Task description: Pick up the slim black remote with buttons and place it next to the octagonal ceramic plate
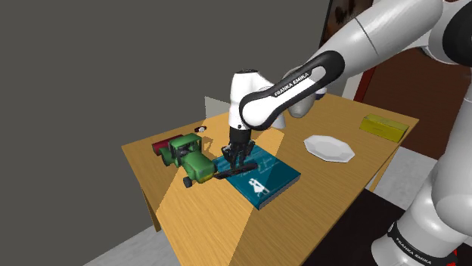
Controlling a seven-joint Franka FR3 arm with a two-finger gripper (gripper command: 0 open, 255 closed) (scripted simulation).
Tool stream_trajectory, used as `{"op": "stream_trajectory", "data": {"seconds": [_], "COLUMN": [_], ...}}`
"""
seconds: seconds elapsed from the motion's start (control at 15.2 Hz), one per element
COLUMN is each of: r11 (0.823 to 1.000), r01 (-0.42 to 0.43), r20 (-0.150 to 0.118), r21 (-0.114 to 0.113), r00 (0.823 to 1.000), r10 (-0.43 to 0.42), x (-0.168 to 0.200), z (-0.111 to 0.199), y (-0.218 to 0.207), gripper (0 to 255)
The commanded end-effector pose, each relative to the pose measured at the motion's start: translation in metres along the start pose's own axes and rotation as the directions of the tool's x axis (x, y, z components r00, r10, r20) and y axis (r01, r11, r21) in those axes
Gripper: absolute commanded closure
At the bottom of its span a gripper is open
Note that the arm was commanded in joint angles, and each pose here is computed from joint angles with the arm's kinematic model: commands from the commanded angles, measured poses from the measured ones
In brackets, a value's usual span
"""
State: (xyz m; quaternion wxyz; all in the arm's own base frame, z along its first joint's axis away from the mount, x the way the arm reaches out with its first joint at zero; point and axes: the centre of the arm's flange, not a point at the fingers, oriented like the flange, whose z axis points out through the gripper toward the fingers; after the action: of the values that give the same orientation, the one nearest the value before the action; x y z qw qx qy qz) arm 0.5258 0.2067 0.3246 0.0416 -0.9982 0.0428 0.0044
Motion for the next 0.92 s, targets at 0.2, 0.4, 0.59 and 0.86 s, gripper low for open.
{"op": "stream_trajectory", "data": {"seconds": [0.2, 0.4, 0.59, 0.86], "r11": [1.0, 1.0, 0.826, 0.353], "r01": [-0.004, -0.006, 0.518, 0.844], "r20": [0.004, 0.004, -0.005, 0.107], "r21": [-0.003, -0.003, -0.222, -0.403], "r00": [1.0, 1.0, 0.846, 0.427], "r10": [0.004, 0.006, -0.533, -0.898], "x": [0.015, 0.014, -0.005, -0.057], "z": [-0.001, 0.001, 0.005, 0.025], "y": [0.07, 0.07, 0.003, -0.042], "gripper": [255, 0, 0, 0]}}
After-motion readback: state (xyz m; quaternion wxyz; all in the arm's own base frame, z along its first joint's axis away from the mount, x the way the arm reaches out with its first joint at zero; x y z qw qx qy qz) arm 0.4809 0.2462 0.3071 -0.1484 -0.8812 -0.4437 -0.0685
